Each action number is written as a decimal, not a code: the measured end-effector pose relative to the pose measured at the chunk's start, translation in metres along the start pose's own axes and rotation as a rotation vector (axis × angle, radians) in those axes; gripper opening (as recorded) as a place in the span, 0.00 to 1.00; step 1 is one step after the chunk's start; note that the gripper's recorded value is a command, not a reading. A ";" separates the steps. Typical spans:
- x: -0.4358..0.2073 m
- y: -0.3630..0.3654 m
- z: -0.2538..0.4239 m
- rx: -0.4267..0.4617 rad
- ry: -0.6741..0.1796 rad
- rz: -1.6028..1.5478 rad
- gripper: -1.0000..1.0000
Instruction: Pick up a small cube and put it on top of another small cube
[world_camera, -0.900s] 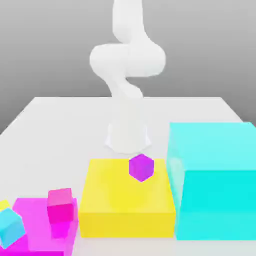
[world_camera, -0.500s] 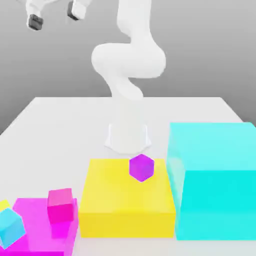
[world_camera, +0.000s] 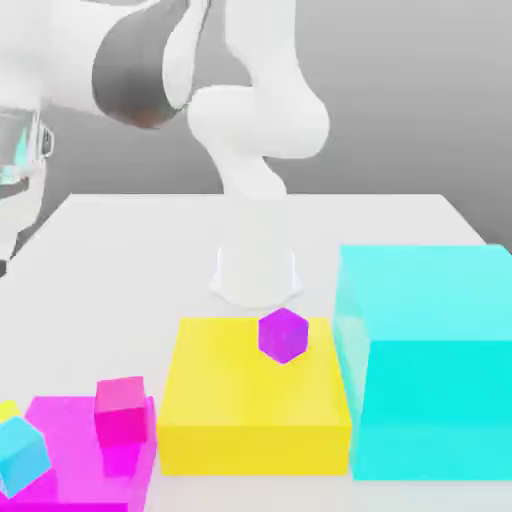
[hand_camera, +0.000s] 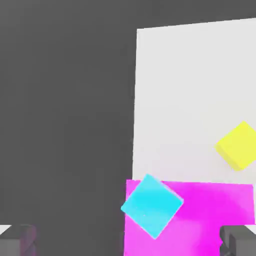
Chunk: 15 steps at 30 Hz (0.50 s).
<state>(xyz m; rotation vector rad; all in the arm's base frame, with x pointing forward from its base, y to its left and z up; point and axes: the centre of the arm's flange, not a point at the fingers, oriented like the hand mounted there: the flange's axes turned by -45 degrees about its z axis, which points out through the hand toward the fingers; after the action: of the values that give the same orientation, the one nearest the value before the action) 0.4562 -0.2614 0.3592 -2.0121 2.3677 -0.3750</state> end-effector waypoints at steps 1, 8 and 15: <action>0.007 0.005 0.014 -0.019 -0.006 0.056 0.50; 0.039 0.048 0.107 -0.148 -0.050 0.436 0.50; 0.052 0.090 0.195 -0.232 -0.074 0.692 0.50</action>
<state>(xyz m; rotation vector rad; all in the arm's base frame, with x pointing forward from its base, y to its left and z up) 0.3916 -0.3327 0.1599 -1.0973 2.9421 -0.0028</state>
